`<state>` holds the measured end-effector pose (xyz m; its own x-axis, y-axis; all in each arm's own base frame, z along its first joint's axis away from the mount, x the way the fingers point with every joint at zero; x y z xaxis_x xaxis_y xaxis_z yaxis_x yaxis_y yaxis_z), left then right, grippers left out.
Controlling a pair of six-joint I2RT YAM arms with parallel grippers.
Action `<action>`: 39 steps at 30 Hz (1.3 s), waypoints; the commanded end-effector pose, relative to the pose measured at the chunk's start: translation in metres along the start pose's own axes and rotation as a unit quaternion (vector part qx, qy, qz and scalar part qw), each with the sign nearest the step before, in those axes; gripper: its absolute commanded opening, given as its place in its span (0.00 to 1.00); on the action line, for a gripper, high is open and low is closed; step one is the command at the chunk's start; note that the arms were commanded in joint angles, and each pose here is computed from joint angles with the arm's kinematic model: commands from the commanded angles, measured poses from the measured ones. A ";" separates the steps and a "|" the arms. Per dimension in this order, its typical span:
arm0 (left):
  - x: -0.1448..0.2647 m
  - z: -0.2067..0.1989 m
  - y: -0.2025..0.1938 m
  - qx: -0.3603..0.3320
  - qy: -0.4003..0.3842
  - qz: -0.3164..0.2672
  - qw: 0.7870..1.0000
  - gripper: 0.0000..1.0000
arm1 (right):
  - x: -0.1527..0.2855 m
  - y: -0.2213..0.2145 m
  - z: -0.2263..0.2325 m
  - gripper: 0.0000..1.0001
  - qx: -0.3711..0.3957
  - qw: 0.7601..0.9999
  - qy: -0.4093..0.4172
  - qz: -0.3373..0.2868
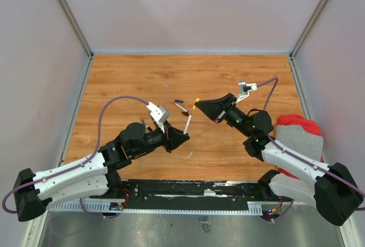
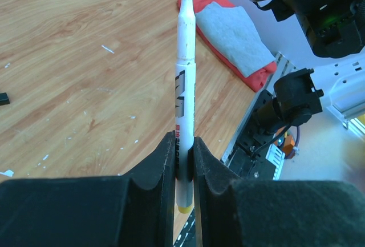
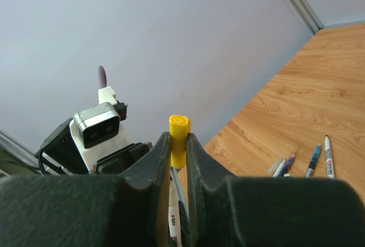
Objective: Insert the pens into the pen caps
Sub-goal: Insert the pen cap onto the pen.
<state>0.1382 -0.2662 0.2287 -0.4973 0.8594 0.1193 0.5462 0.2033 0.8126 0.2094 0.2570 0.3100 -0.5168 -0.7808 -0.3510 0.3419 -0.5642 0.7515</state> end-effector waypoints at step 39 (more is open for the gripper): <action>-0.002 -0.006 0.003 -0.006 -0.015 -0.009 1.000 0.01 | 0.003 -0.021 0.020 0.00 0.028 0.996 0.051 0.066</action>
<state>0.1379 -0.2671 0.2241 -0.4927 0.8599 0.1336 0.5538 0.1914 0.8103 0.1918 0.2678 0.3020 -0.4210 -0.8534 -0.3074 0.3764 -0.4727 0.7968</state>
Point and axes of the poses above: each gripper's point midway between its finger pads, its own x axis back along the fingers, its own z axis along the line the jaws close on, y = z × x, the point moved 3 cm from there along x, back along the fingers, and after that the axes turned 9 degrees about x, right-handed, at the moved point
